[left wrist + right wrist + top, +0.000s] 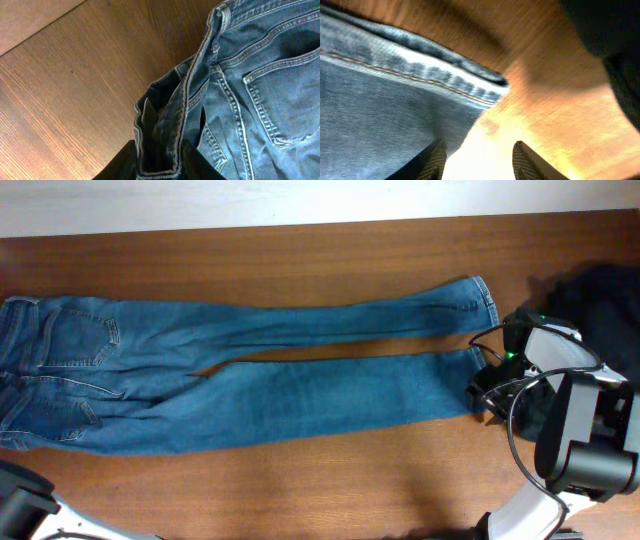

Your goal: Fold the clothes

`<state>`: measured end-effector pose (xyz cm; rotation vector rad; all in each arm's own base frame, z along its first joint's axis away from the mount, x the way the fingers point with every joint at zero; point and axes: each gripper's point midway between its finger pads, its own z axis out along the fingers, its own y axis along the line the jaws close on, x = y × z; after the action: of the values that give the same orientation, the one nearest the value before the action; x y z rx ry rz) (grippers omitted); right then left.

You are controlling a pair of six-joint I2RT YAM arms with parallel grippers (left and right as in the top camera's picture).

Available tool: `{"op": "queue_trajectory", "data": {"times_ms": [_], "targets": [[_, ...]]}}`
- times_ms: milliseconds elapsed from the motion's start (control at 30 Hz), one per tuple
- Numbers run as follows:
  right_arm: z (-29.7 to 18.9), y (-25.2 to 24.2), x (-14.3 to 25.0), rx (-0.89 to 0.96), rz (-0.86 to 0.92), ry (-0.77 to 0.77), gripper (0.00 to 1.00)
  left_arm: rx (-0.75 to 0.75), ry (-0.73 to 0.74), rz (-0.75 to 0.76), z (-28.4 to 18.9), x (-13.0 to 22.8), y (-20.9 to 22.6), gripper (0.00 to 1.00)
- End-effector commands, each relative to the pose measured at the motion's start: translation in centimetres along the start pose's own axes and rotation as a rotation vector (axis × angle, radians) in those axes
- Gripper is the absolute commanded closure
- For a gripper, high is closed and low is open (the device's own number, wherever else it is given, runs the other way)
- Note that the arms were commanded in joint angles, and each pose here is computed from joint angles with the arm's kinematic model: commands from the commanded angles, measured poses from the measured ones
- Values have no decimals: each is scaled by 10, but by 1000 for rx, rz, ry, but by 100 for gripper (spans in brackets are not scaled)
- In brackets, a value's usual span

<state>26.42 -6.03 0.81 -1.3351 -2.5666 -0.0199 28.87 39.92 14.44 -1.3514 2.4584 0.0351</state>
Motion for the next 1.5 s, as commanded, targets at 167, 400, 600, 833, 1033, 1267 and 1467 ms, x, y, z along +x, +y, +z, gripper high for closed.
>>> {"op": "queue_trajectory", "data": {"times_ms": [167, 400, 600, 833, 1033, 1267, 1467], "targets": [[6, 10, -8, -96, 33, -58, 32, 1, -61, 2, -23, -9, -1, 71], [24, 16, -1, -153, 76, -30, 32, 1, -65, 2, -23, -11, -1, 72], [22, 26, -9, -202, 69, -59, 44, 1, -64, 2, -23, -10, -1, 72], [21, 29, -13, -213, 66, -71, 71, 1, -64, 2, -23, -10, -1, 72], [16, 29, -21, -203, 50, -112, 96, 2, -63, 2, -23, -10, -2, 95], [-28, 11, -34, -64, 53, -173, 96, -2, 19, -9, -27, 12, -1, 100], [-85, 6, -39, -6, -36, -209, 96, -4, 82, -18, -38, 28, -2, 100]]}}
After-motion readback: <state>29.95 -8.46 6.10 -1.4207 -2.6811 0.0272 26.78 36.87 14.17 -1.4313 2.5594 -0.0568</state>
